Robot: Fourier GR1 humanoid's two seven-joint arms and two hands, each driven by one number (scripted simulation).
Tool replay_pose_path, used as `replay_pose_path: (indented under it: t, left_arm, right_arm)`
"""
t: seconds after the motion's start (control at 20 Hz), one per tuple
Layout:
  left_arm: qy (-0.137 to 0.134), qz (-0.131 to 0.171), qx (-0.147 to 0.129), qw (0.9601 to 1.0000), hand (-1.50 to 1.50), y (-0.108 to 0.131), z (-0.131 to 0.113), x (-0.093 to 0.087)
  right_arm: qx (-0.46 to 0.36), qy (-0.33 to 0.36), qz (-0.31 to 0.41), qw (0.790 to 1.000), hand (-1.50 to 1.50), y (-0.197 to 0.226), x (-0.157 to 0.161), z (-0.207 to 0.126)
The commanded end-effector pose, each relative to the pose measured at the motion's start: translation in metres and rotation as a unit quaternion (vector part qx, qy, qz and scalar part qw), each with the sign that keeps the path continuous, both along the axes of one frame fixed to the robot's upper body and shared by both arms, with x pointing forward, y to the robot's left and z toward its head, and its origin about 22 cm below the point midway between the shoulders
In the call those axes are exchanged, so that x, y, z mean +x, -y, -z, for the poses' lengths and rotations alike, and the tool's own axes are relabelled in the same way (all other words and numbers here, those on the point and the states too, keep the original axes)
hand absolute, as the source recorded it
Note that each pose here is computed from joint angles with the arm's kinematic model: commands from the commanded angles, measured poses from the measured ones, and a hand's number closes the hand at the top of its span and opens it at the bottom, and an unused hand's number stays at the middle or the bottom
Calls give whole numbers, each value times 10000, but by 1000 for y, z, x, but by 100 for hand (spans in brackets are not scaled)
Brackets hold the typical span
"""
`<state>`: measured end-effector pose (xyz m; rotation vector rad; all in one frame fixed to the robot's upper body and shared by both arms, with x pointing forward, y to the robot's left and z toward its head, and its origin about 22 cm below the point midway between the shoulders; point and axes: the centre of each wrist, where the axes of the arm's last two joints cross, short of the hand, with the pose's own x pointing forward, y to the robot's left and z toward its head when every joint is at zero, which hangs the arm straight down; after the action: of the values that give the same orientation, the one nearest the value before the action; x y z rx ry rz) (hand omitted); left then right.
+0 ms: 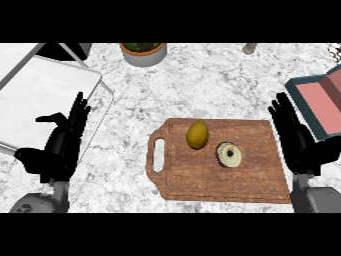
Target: Pick the lemon from the cutting board and place it in the cardboard box
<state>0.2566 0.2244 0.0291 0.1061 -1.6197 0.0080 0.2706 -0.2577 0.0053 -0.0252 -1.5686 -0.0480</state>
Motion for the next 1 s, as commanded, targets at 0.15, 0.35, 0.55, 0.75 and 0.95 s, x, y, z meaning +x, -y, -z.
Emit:
replay_pose_path:
  t: [0.15, 0.35, 0.55, 0.75, 0.95]
  left_arm:
    - [-321, -188, 11, 9993, 0, -60, -24, -1]
    - [-799, -39, -177, 9966, 0, -52, -7, -11]
    - [-845, -17, -275, 9960, 0, -58, -13, -12]
    - [-908, 60, -302, 9954, 0, -66, -9, -17]
    - [-877, 133, -303, 9956, 0, -64, -20, -7]
  right_arm:
    - [-200, 569, 498, 9969, -150, -35, 8, -59]
    - [-1632, 1443, 2516, 9430, -150, 9, 4, -61]
    - [-1755, 2477, 2184, 9274, -150, -52, -14, -64]
    - [-2411, 2565, 1583, 9225, -150, -68, -29, -70]
    - [-3610, 1141, 937, 9208, -150, -55, -34, -48]
